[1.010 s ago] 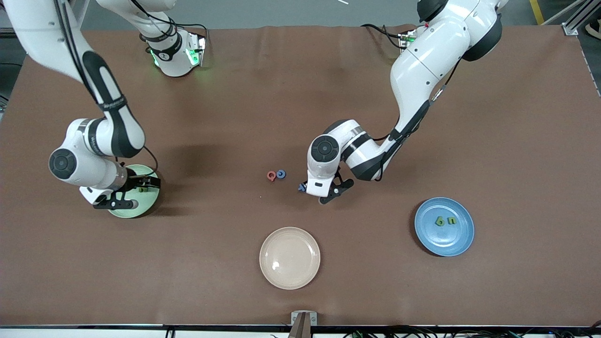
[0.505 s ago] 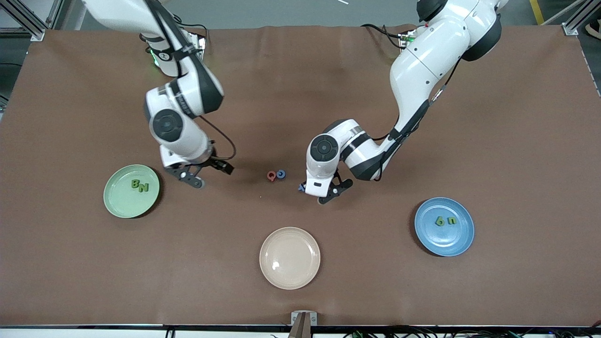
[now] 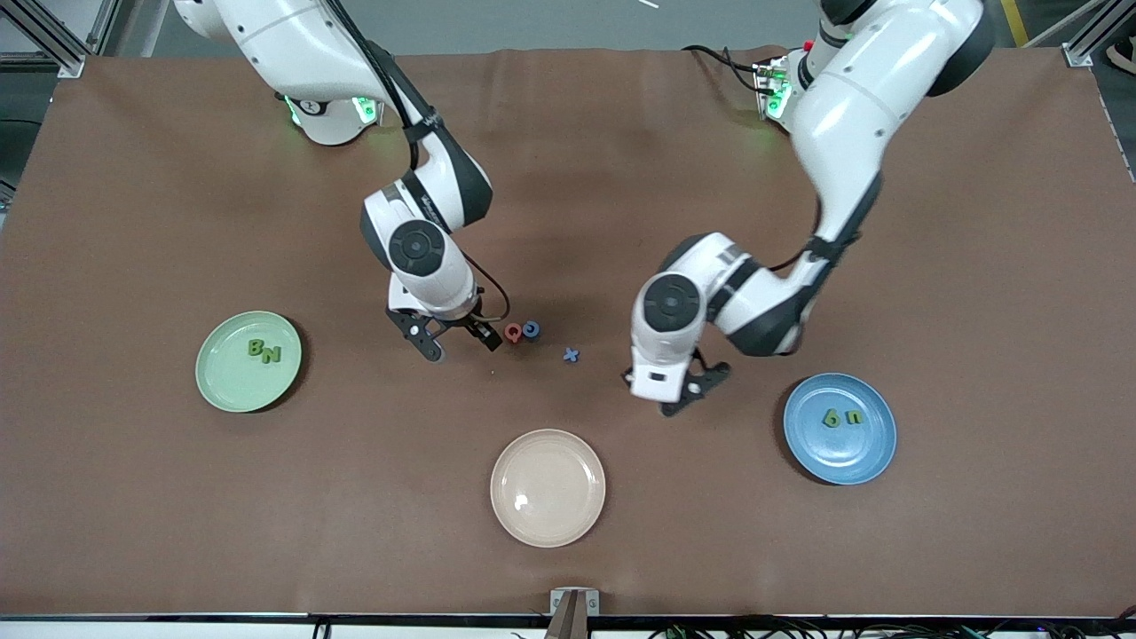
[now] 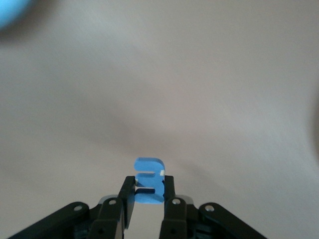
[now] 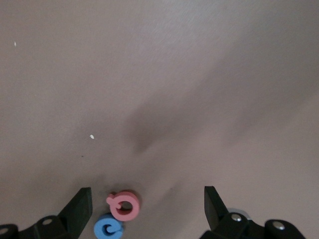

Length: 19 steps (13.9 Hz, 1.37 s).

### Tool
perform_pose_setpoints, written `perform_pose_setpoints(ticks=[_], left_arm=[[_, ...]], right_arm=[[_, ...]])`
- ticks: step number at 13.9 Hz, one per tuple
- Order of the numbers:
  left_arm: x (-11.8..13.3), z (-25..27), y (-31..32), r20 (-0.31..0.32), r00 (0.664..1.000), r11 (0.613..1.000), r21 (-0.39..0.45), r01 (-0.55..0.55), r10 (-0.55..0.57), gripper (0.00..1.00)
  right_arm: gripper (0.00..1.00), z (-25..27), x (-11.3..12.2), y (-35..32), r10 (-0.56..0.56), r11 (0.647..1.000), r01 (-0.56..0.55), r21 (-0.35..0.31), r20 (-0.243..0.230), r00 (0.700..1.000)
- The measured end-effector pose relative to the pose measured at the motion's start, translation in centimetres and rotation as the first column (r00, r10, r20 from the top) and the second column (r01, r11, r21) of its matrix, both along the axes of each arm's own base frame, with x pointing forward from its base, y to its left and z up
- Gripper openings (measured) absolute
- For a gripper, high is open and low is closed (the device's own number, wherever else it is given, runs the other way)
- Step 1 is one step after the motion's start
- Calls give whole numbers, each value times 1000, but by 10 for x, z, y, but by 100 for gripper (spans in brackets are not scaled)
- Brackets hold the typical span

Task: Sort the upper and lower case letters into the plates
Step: 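Place the blue E on the blue plate while the right gripper returns, then grasp the pink a with the right gripper while the left reaches the x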

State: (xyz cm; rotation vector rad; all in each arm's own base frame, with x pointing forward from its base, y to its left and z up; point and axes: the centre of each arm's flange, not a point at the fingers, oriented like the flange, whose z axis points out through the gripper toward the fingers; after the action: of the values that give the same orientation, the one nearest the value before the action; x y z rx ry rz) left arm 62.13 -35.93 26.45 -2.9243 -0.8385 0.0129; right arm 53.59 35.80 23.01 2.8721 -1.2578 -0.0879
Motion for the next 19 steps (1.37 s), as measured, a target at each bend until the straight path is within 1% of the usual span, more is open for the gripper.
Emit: perform_pose_setpoints(ticks=[2,4,6,7,9,10,12,14,15,16,17,18,19], left_arm=[[16,10,47,-16,999,999,18,46,-45,27],[29,4,98,-50,993,994,23,108,-106,27],[40,-3,150,-77,985,988,15,154,-152,27],[46,-6,174,-77,983,986,6,166,-165,27],[55,-11,212,-56,981,982,-16,186,-187,27],[58,-14,224,-44,975,976,-26,215,-216,27],[61,-22,251,-13,962,961,-44,272,-273,27],[63,-30,272,8,952,950,-55,307,-307,28],[64,-33,276,11,950,949,-54,311,-311,32],[64,-35,276,12,949,948,-51,315,-315,41],[63,-35,272,13,949,947,-52,316,-316,51],[63,-33,266,17,952,950,-53,307,-306,60],[62,-30,257,23,956,954,-55,294,-293,69]], right_arm=[[99,-12,4,17,-19,1000,19,1,2,1000],[99,-21,5,33,-24,1000,24,6,9,1000],[98,-29,7,40,-25,1000,25,15,23,999],[98,-33,7,40,-25,1000,25,15,24,999],[96,-41,6,40,-25,1000,25,9,16,1000],[96,-44,4,41,-22,1000,22,6,12,1000],[94,-47,-2,47,-8,1000,8,1,5,1000],[91,-50,-10,55,8,1000,-8,-4,-2,1000],[91,-51,-14,57,13,1000,-13,-6,-5,1000],[85,-53,-15,59,16,1000,-16,-8,-7,1000],[81,-54,-16,59,17,1000,-17,-10,-10,1000],[80,-56,-17,58,16,1000,-16,-13,-13,1000],[76,-56,-16,58,16,1000,-16,-12,-11,1000]])
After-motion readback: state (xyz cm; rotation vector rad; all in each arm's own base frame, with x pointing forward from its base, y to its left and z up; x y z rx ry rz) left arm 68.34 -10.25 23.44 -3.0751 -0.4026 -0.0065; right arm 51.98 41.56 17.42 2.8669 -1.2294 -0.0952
